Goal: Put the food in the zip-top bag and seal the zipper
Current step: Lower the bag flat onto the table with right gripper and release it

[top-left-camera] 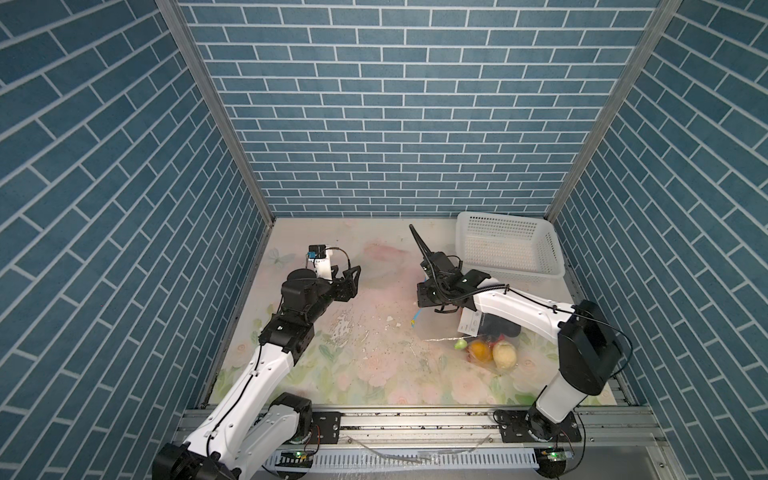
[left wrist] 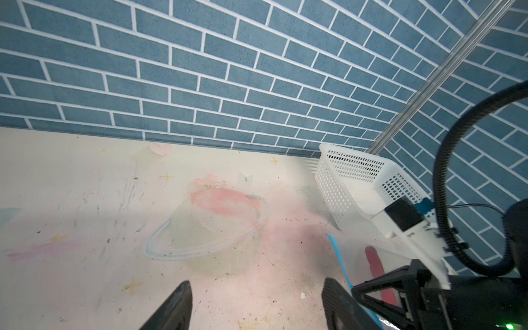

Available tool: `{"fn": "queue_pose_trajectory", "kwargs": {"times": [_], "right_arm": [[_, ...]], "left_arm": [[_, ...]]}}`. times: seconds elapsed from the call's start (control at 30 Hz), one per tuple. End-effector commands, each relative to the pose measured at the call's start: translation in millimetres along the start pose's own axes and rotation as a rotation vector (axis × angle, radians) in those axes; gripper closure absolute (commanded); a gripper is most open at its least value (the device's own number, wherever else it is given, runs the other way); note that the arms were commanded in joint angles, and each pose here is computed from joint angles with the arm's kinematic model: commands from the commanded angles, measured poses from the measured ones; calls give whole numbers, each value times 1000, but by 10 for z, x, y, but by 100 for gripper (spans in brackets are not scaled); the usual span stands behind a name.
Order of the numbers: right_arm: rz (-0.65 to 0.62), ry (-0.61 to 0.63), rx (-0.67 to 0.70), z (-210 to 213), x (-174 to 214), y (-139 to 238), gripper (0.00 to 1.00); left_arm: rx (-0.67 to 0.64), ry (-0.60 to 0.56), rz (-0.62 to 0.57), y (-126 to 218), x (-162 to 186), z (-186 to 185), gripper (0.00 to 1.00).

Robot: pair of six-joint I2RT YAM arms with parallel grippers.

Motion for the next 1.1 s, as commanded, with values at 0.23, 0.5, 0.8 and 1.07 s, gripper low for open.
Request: {"fn": "queue_pose_trajectory", "kwargs": {"times": [0.23, 0.5, 0.8, 1.07], "right_arm": [[-14, 45, -162, 469, -30, -384, 100], [25, 150, -240, 642, 139, -658, 100], [41, 170, -291, 729, 166, -748, 97], [11, 229, -367, 910, 78, -536, 71]], "left_arm": [[-74, 33, 21, 148, 161, 123, 27], [-80, 30, 6, 239, 166, 123, 27], [-89, 20, -5, 327, 157, 123, 25], [-107, 20, 13, 327, 170, 144, 17]]}}
Point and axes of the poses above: each gripper's point midway between its finger pads, its own y axis back along the fingers, its own z axis along the line the jaws close on, x = y × z, the point moved 5 cm from there along y, back along the fingers, and after that the axes turned 8 degrees about -y, right-handed, at the moved point
